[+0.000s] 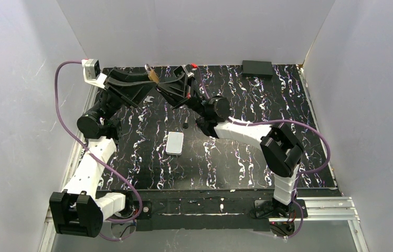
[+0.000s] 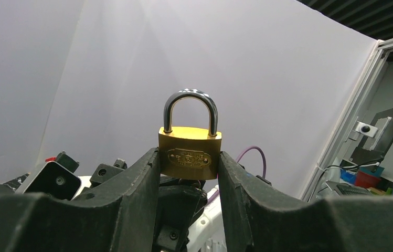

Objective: Unlock with the key

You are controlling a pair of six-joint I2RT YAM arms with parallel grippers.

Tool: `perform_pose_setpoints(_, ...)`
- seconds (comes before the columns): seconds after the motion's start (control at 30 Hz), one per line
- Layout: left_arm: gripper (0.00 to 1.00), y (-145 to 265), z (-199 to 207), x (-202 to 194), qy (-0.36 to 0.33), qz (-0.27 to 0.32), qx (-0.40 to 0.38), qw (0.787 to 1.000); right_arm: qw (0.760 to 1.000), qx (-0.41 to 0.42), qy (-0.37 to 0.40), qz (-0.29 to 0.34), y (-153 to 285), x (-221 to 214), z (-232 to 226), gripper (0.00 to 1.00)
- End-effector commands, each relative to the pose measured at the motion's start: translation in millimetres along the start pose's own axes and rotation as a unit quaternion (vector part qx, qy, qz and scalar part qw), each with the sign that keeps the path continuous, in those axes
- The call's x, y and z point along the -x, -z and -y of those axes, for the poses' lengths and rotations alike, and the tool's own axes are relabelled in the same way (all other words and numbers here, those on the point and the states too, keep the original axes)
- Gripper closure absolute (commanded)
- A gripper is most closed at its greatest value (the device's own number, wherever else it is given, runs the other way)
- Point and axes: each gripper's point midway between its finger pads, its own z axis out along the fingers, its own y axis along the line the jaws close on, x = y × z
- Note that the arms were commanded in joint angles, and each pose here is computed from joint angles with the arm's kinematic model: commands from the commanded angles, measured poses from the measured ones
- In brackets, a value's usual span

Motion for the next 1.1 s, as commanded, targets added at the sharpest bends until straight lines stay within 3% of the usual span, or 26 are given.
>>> perform_pose_setpoints(0.0, 0.78, 16, 0, -65, 0.047, -0.157, -0.014, 0.986, 0.994, 0.031, -0.104, 0.009, -5, -9, -26, 0.99)
perform_pose_setpoints(0.13, 0.49, 19, 3, -64, 0.043, -0.164, -0.006, 0.986, 0.994, 0.03, -0.106, 0.018, 1, -5, -20, 0.99)
perform_pose_setpoints(0.3, 0.25, 25, 7, -62, 0.036, -0.168, 0.008, 0.985, 0.993, 0.031, -0.108, 0.03, 7, 0, -13, 0.99)
perform_pose_setpoints(0.77, 0.02, 52, 14, -61, 0.02, -0.181, 0.108, 0.977, 0.995, 0.017, -0.077, 0.056, 20, 17, 6, 0.99)
perform_pose_setpoints(1.07, 0.02, 60, 4, -46, 0.005, -0.135, 0.213, 0.968, 0.997, -0.013, -0.043, 0.067, 25, 25, 18, 0.99)
